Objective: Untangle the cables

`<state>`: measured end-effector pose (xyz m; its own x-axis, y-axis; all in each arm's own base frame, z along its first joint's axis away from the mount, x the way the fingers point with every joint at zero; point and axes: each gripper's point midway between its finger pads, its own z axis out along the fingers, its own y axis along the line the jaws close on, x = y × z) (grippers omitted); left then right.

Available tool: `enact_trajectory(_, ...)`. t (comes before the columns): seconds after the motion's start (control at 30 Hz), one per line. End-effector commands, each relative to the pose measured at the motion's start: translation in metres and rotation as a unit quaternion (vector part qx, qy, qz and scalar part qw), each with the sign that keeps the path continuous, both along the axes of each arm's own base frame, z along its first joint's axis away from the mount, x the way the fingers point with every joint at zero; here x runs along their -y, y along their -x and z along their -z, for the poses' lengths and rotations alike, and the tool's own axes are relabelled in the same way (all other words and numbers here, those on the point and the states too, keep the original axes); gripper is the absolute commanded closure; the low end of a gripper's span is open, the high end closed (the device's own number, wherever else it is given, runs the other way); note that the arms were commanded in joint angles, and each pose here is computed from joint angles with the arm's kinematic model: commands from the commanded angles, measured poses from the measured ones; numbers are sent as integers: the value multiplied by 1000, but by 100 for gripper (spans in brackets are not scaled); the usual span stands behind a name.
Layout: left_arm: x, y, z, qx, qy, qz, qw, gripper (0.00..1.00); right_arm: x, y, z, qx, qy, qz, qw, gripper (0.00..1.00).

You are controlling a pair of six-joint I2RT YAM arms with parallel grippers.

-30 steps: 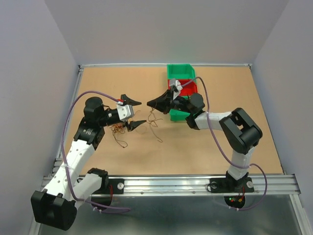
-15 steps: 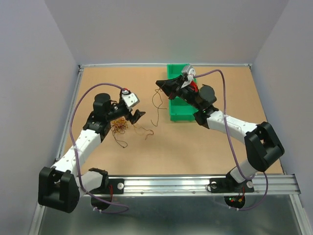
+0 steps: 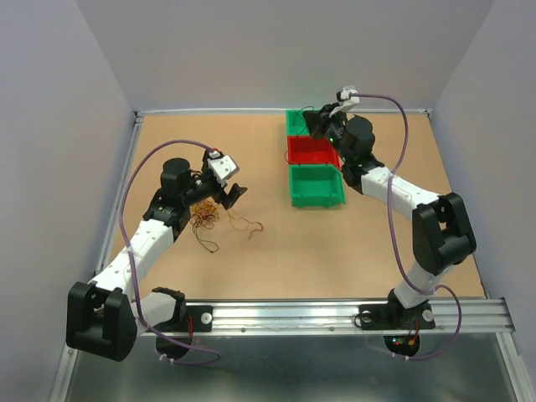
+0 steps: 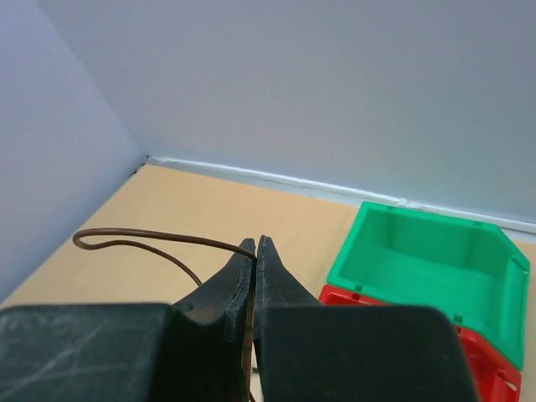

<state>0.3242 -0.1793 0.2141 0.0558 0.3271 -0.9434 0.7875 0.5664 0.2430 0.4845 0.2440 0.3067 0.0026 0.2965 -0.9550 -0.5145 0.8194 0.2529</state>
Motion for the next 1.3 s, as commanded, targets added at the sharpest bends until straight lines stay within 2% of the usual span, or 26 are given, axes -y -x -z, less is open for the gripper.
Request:
enact_trajectory(0.0, 3, -9, -35, 44, 17, -5, 999, 9, 33, -36, -27, -8, -24, 97, 995, 100)
enact_trajectory(0.3, -1, -14, -30, 44, 8, -17, 999, 9, 75, -96, -46, 3, -37, 184, 982, 99)
enact_trajectory(0.37, -3, -18, -31, 43, 7, -26, 999, 9, 82, -113, -31, -6, -35, 195, 980, 99)
enact_trajectory(0.47, -3, -22, -29, 40, 5, -31, 999, 9, 86, -131, -37, 8, -34, 209, 977, 99)
enact_trajectory(0.5, -3, -23, -28, 37, 5, -32, 999, 9, 87, -142, -21, 0, -25, 217, 976, 100)
enact_trajectory(0.6, -3, -25, -25, 33, 4, -34, 999, 9, 94, -159, -24, 12, -27, 248, 968, 99)
enact_trajectory(0.63, -3, -26, -25, 32, 4, -35, 999, 9, 95, -168, -8, 4, -23, 255, 967, 99)
enact_trajectory(0.73, -3, -26, -25, 31, 3, -35, 999, 9, 96, -181, -12, 16, -28, 265, 964, 99)
enact_trajectory(0.77, -3, -26, -25, 31, 4, -34, 999, 9, 95, -188, 2, 8, -24, 267, 963, 99)
enact_trajectory(0.8, -2, -25, -24, 30, 2, -32, 999, 9, 94, -191, -5, 18, -27, 268, 963, 99)
enact_trajectory(0.97, -2, -24, -23, 30, 1, -31, 999, 9, 91, -205, 22, 12, -12, 268, 963, 99)
enact_trajectory(1.27, -4, -25, -25, 32, 1, -37, 999, 9, 69, -206, 53, 2, 22, 210, 978, 97)
